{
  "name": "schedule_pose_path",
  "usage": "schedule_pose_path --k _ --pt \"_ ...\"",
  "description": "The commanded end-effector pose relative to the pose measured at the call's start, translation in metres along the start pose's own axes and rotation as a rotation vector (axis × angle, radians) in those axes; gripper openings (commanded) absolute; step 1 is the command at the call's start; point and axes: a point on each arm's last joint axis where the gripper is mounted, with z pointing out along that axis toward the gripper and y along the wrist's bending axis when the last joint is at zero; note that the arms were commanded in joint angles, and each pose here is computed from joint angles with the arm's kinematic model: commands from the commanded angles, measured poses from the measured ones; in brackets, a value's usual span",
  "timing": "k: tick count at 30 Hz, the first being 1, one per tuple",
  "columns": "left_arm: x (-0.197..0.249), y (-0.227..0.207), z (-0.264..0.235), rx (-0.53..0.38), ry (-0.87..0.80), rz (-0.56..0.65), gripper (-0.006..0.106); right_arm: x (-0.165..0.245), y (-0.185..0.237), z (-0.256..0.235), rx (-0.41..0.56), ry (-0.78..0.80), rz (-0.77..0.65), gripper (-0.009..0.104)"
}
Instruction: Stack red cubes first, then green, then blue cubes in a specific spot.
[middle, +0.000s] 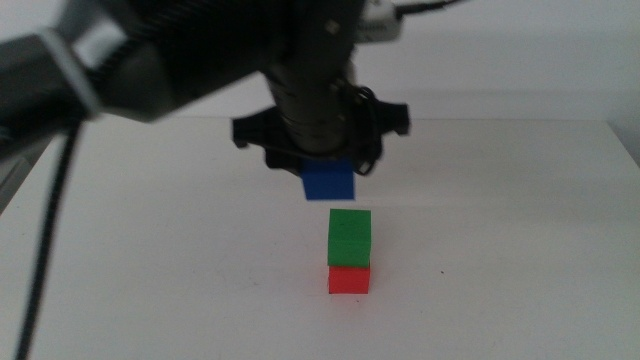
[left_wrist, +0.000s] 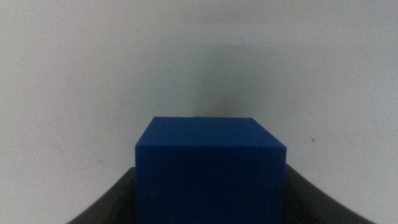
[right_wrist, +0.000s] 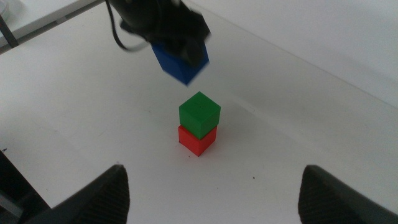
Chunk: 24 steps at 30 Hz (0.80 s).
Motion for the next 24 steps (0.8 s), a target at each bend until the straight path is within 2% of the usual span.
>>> schedule_pose_path --k 1,11,24 --pt "0.004 -0.009 0.002 0.002 0.010 -0.006 -0.002 0.000 0.000 -0.001 0.002 -0.012 -0.015 0.087" --pt "0.010 -0.018 0.027 -0.010 0.083 0.065 -0.002 0.000 0.000 -0.001 0.002 -0.012 -0.015 0.087" --pt "0.009 -0.021 0.047 -0.004 0.120 0.050 -0.002 0.000 0.000 -0.001 0.002 -0.012 -0.015 0.087"
